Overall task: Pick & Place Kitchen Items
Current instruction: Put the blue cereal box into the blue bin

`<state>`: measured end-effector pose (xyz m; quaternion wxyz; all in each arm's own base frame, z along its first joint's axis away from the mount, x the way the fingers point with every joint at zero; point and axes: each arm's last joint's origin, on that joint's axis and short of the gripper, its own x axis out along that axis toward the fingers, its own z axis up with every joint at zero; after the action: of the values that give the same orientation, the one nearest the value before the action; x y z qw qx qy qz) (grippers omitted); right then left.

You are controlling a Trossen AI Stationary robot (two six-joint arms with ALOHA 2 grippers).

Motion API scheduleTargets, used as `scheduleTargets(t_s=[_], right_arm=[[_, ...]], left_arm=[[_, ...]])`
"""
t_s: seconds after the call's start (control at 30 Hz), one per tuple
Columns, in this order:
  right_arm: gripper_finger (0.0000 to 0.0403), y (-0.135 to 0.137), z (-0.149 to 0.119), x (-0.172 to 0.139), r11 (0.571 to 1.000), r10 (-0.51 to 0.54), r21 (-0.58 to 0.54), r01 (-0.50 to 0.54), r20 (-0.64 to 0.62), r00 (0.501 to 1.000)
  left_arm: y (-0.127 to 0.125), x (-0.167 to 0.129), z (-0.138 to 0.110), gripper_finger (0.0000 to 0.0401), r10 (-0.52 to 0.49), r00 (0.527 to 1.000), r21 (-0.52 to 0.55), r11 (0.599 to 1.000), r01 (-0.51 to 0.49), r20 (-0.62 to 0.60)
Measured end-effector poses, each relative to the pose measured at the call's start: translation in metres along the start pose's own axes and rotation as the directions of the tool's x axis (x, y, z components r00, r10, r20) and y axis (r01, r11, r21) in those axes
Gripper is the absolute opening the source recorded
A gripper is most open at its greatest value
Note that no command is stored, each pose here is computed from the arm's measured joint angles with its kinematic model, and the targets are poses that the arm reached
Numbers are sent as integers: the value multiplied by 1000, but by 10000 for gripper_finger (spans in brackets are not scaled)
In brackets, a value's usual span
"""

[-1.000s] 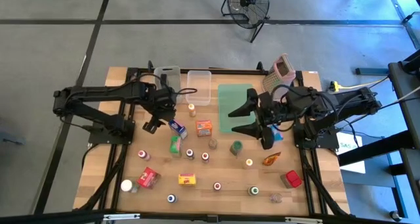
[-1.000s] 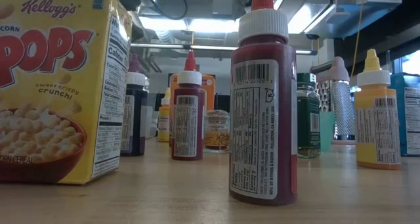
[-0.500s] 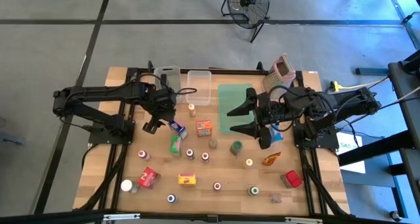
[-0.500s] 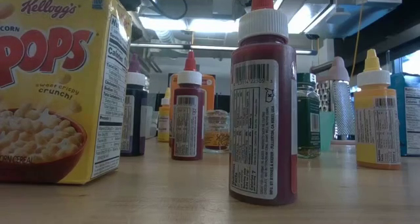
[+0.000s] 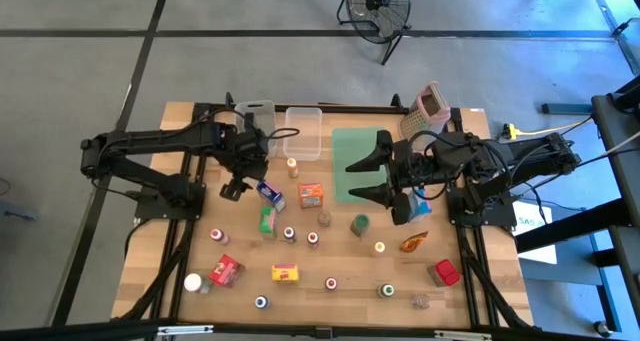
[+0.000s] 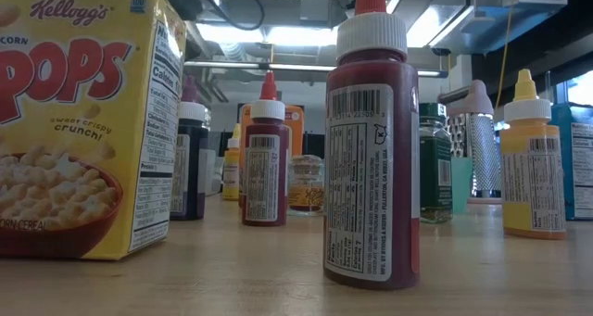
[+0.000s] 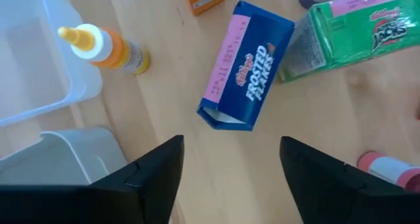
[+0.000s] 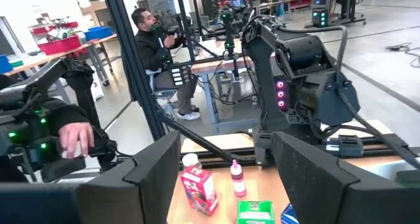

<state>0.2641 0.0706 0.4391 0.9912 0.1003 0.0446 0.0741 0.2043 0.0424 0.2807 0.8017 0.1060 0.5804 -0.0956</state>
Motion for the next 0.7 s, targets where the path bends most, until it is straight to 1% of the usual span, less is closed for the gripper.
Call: scheduleTargets(t_s=[0.13, 0.23, 0.33, 0.43, 0.6, 0.7], right_arm=[[245, -1, 0, 0, 1000, -20, -8, 20, 4, 1000], [245, -1, 0, 0, 1000, -23, -15, 23, 5, 1000], [246, -1, 0, 0, 1000, -24, -15, 24, 5, 1000], [246, -1, 0, 0, 1000, -25, -15, 25, 6, 1000], [246, -1, 0, 0, 999, -47, -14, 47, 12, 999], [246, -1, 1, 0, 999, -47, -6, 47, 15, 999]], left_arm=[[-2, 0, 1, 280, -7, 1000, 14, 1000, 7, 7], [-3, 0, 5, 292, -1, 999, 30, 1000, 0, 35], [-2, 0, 9, 294, 8, 997, 13, 1000, -9, 75], [-3, 0, 11, 292, -24, 995, -13, 1000, 26, 101], [-3, 1, 10, 291, -26, 995, 43, 999, 22, 93], [-4, 6, 7, 291, -33, 997, 66, 997, 29, 76]])
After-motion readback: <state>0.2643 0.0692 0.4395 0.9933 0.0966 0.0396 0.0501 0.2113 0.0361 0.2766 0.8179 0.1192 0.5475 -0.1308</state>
